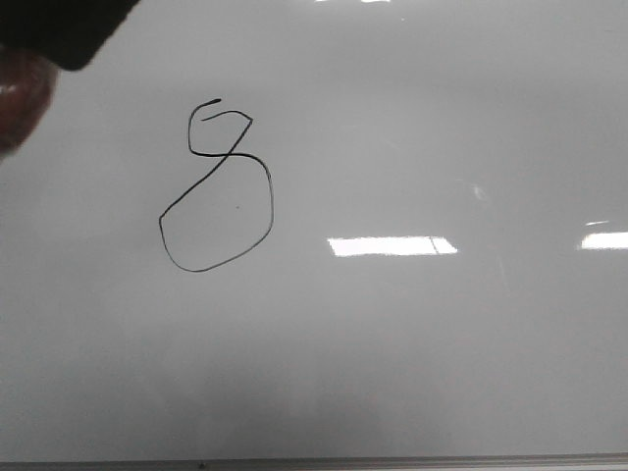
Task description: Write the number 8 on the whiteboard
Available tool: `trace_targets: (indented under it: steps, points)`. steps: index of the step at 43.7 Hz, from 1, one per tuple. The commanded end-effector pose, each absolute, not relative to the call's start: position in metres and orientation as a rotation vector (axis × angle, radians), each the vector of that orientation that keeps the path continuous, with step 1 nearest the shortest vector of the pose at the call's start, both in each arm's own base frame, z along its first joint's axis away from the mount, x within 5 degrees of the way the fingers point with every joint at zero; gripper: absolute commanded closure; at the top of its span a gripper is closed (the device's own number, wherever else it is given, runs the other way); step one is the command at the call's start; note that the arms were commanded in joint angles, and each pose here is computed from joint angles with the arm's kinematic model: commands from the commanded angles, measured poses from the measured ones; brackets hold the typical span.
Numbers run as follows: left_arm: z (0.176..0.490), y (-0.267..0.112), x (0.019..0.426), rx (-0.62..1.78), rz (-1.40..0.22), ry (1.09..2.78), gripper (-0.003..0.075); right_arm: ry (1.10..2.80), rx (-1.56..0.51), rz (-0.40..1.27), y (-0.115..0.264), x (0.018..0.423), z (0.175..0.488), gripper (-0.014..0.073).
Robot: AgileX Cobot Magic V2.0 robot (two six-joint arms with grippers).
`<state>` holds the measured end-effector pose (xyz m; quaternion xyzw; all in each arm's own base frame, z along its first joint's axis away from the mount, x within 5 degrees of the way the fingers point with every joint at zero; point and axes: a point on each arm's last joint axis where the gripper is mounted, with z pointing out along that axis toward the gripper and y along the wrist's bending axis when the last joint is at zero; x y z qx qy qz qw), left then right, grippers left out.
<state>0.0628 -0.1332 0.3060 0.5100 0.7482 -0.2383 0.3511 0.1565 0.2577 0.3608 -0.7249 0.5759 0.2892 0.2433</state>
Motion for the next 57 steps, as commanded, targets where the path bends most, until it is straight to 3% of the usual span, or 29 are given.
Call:
trace_targets:
  steps: [1,10,13,17,25,30,38,44,51,57]
  points:
    - [0.322,-0.138,0.063,1.265,-0.676,1.865,0.0582,1.498,-1.896,0.795,0.254,0.152,0.385,0.0656]
    - [0.322,-0.138,0.063,1.265,-0.675,1.864,0.0743,1.502,-1.920,0.800,0.253,0.151,0.384,0.0650]
    - [0.322,-0.138,0.063,1.266,-0.674,1.864,0.0741,1.509,-1.917,0.802,0.253,0.151,0.384,0.0609]
    - [0.322,-0.138,0.063,1.266,-0.674,1.864,0.0741,1.510,-1.907,0.801,0.253,0.151,0.384,0.0481]
    - [0.321,-0.137,0.063,1.279,-0.661,1.873,0.0741,1.591,-1.803,0.820,0.253,0.154,0.388,0.0095]
    - [0.315,-0.139,0.067,1.284,-0.615,1.926,0.0741,1.598,-1.741,0.810,0.244,0.153,0.398,0.0016]
    - [0.301,-0.137,0.094,1.104,-0.478,2.131,0.0741,1.694,-1.565,0.739,0.202,0.153,0.420,0.0029]
    - [0.292,-0.121,0.126,0.851,-0.353,2.271,0.0741,1.780,-1.419,0.693,0.162,0.139,0.415,0.0119]
    - [0.286,-0.084,0.163,0.545,-0.176,2.363,0.0741,1.850,-1.237,0.641,0.121,0.113,0.380,0.0279]
    - [0.284,-0.047,0.186,0.277,-0.073,2.371,0.0741,1.866,-1.100,0.601,0.093,0.084,0.344,0.0525]
